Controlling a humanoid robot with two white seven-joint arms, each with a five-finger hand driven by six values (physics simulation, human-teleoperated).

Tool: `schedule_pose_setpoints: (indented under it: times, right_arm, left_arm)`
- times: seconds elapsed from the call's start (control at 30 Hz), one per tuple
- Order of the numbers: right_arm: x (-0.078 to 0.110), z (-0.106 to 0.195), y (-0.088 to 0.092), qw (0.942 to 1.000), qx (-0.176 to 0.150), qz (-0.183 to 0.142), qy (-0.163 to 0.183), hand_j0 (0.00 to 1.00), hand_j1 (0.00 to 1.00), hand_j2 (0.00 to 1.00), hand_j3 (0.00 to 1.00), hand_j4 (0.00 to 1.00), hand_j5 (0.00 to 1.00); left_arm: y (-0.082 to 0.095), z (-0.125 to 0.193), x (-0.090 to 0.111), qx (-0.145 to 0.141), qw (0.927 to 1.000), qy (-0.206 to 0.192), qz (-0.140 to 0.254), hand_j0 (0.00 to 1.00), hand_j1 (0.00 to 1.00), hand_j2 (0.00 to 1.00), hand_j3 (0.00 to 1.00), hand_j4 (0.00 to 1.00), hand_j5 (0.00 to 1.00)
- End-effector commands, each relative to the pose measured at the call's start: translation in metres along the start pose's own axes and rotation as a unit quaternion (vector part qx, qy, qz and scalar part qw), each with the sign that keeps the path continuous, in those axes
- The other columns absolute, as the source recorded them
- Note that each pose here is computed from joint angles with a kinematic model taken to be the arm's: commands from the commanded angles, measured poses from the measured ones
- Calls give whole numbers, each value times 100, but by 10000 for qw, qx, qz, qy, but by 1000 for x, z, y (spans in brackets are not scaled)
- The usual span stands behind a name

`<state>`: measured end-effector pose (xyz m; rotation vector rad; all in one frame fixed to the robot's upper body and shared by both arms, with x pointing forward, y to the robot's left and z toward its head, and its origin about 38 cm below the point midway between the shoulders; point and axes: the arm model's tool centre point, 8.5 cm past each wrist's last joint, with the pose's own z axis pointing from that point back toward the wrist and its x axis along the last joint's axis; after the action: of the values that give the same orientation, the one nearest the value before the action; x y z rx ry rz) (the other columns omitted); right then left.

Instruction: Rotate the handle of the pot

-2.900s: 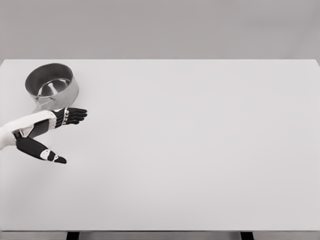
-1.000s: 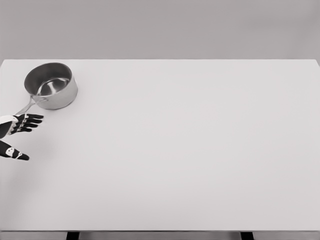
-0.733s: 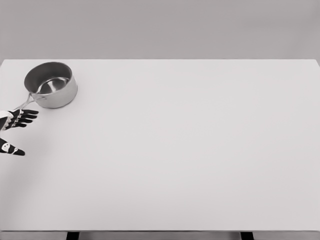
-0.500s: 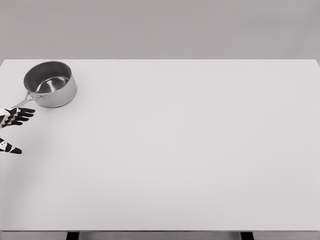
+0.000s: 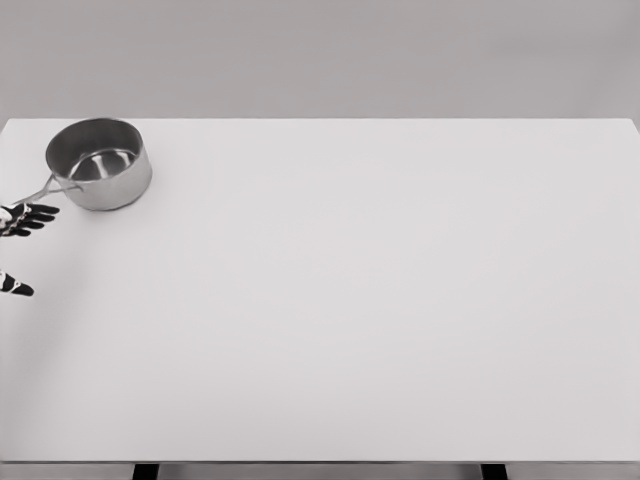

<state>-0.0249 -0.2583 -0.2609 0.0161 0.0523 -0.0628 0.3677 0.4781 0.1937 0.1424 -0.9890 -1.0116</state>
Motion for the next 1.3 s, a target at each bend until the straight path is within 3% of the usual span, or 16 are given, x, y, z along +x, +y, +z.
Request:
schedule_pose_setpoints:
  times: [0.0, 0.27, 0.67, 0.83, 1.07, 1.27]
  right_arm:
    - [0, 0, 0, 10000, 1, -3, 8, 100, 100, 100, 100, 100, 100]
    - [0, 0, 0, 10000, -1, -2, -7, 100, 100, 100, 100, 100, 100]
    - [0, 0, 0, 10000, 0, 5, 1, 100, 100, 100, 100, 100, 100]
    - [0, 0, 0, 10000, -1, -2, 0, 100, 100, 100, 100, 100, 100]
    - [0, 0, 0, 10000, 0, 5, 1, 100, 100, 100, 100, 100, 100]
    - [0, 0, 0, 10000, -1, -2, 0, 100, 100, 100, 100, 100, 100]
  left_arm:
    - [1, 0, -2, 29, 9999, 74, -76, 100, 100, 100, 100, 100, 100]
    - [2, -2, -2, 62, 9998, 91, -164, 100, 100, 100, 100, 100, 100]
    - [-12, -7, -10, -148, 9996, 198, -159, 100, 100, 100, 100, 100, 100]
    - [-8, -3, -8, -146, 9998, 127, 30, 100, 100, 100, 100, 100, 100]
    - [7, 17, 2, -151, 9998, 125, -21, 100, 100, 100, 100, 100, 100]
    - [7, 19, -1, -189, 9997, 157, 78, 100, 100, 100, 100, 100, 100]
